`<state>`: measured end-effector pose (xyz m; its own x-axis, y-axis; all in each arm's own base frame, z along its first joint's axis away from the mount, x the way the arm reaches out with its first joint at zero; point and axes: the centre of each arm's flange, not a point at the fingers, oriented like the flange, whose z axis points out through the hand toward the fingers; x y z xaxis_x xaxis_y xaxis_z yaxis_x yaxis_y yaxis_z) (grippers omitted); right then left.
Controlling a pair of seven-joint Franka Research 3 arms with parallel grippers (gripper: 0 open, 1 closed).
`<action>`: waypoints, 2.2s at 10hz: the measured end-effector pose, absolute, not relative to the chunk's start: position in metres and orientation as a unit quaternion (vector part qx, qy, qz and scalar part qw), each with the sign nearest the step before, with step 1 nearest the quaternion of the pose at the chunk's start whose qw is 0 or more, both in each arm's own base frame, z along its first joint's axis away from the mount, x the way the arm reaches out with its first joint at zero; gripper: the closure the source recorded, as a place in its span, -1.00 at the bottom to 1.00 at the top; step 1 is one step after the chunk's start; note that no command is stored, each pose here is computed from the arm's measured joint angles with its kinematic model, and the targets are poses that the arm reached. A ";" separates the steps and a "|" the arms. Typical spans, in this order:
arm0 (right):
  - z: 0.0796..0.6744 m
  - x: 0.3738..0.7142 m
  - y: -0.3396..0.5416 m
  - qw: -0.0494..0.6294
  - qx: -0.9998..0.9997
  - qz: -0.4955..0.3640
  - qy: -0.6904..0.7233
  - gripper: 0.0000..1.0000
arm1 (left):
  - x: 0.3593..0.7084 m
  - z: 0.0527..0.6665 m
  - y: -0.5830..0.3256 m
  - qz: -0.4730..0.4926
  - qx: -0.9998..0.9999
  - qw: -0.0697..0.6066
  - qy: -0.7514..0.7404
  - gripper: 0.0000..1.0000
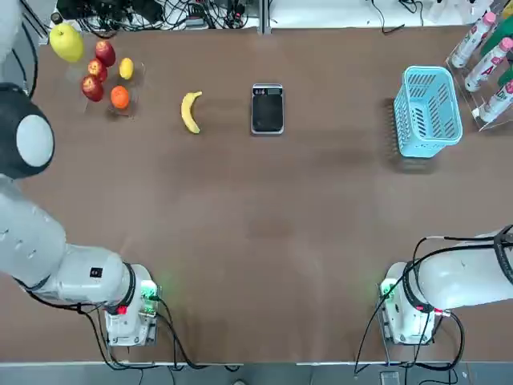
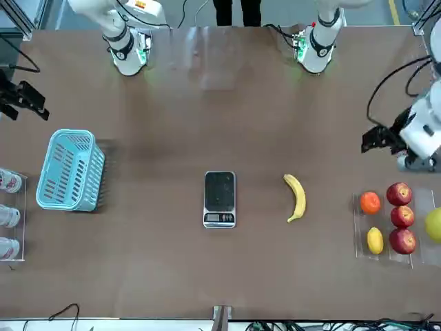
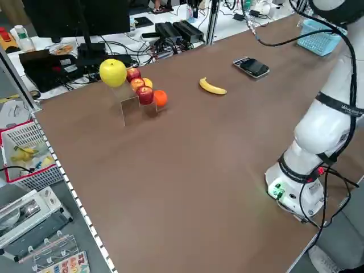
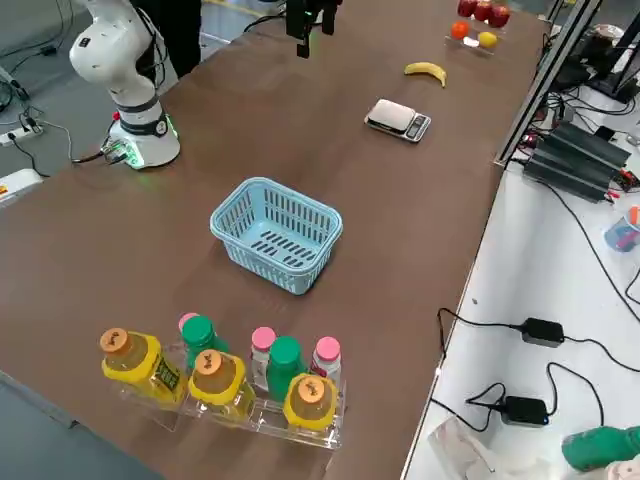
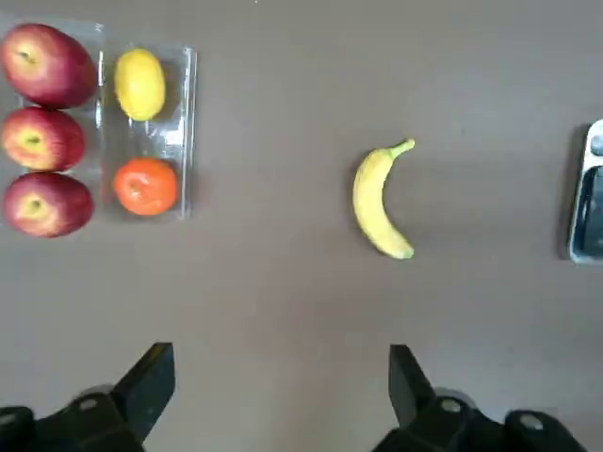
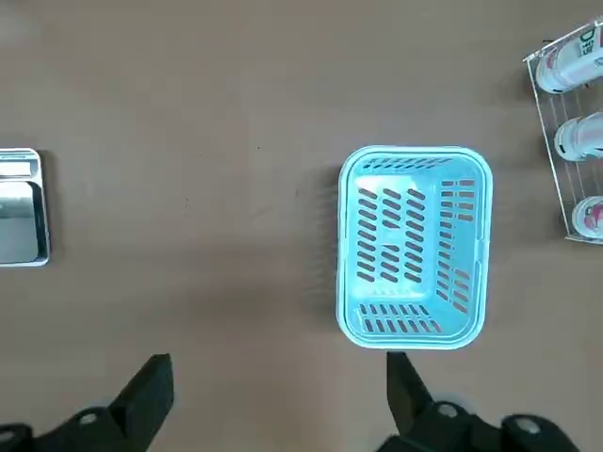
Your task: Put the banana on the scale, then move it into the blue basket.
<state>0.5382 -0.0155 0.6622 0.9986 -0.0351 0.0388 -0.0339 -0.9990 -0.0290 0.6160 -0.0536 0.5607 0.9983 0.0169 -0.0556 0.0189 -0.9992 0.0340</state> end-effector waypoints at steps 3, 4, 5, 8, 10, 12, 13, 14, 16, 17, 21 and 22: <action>0.663 0.540 -0.016 0.014 -0.999 -0.028 0.018 -1.00 | 0.635 0.503 -0.097 -0.027 0.998 0.015 0.054 -1.00; 0.663 0.540 -0.016 0.014 -0.999 -0.027 0.018 -1.00 | 0.639 0.475 -0.124 -0.033 0.997 0.012 0.066 -0.96; 0.663 0.540 -0.016 0.014 -0.999 -0.027 0.018 -1.00 | 0.640 0.444 -0.148 -0.039 0.997 0.007 0.072 -0.95; 0.663 0.540 -0.016 0.014 -0.999 -0.028 0.018 -1.00 | 0.627 0.352 -0.160 -0.031 0.995 0.006 0.089 -0.92; 0.664 0.541 -0.016 0.014 -0.999 -0.031 0.018 -1.00 | 0.618 0.319 -0.154 -0.025 0.993 0.007 0.119 -0.91; 0.664 0.541 -0.015 0.014 -0.999 -0.032 0.018 -1.00 | 0.619 0.295 -0.155 -0.019 0.990 0.008 0.138 -0.91; 0.664 0.541 -0.015 0.014 -0.999 -0.033 0.018 -1.00 | 0.620 0.281 -0.158 -0.018 0.990 0.007 0.140 -0.91; 0.664 0.541 -0.016 0.015 -0.999 -0.033 0.019 -1.00 | 0.619 0.266 -0.164 -0.015 0.990 0.002 0.140 -0.91; 0.663 0.542 -0.015 0.015 -0.999 -0.034 0.025 -1.00 | 0.617 0.237 -0.172 -0.018 0.990 -0.014 0.136 -0.90; 0.662 0.542 -0.014 0.015 -0.999 -0.033 0.026 -1.00 | 0.615 0.227 -0.172 -0.023 0.990 -0.016 0.136 -0.89; 0.657 0.545 -0.012 0.014 -0.999 -0.030 0.026 -1.00 | 0.612 0.203 -0.170 -0.035 0.991 -0.028 0.130 -0.74; 0.657 0.546 -0.012 0.014 -0.999 -0.030 0.026 -1.00 | 0.610 0.196 -0.171 -0.039 0.991 -0.030 0.128 -0.72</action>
<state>0.5458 -0.0121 0.6567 0.9968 -0.0536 0.0585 -0.0519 -0.9982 -0.0288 0.6099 -0.1713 0.1962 0.9643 0.2556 -0.0695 0.2509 -0.9655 -0.0698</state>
